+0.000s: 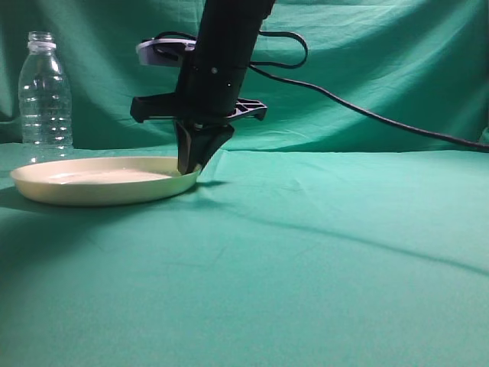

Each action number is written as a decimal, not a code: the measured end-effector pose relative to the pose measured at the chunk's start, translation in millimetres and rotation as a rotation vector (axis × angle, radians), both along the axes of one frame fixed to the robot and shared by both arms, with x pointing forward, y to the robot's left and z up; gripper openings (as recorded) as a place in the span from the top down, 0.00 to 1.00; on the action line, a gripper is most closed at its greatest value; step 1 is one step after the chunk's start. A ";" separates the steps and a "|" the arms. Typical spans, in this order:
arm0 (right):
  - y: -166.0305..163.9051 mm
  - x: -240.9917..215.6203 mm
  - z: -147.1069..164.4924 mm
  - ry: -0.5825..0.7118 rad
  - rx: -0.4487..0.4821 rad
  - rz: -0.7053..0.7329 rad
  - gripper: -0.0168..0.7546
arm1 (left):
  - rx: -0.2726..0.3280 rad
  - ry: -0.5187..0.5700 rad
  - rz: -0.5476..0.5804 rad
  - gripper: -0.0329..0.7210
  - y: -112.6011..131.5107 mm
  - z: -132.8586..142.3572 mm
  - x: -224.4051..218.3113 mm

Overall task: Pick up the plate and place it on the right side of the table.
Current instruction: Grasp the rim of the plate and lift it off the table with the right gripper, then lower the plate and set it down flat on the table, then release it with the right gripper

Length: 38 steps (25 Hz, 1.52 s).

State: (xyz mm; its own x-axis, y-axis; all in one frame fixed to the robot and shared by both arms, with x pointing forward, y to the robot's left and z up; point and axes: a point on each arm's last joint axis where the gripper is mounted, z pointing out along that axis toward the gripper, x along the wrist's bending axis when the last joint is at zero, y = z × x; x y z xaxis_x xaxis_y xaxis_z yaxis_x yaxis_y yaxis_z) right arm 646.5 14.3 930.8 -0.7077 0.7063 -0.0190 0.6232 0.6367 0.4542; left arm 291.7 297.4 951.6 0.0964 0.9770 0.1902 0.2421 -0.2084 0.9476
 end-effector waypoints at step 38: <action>-321.5 -23.4 34.9 0.207 -0.139 -0.714 0.98 | 0.002 0.000 0.000 0.96 0.1 0.0 0.0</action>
State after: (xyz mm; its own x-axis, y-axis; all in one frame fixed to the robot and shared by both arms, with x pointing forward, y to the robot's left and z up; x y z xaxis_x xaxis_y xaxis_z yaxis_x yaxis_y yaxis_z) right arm 623.1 -307.2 965.7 -0.0773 0.9954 -0.0573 0.9696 0.0885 0.2280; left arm 291.7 297.5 951.6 0.0963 0.9767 0.1919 0.2422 -0.2100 0.9472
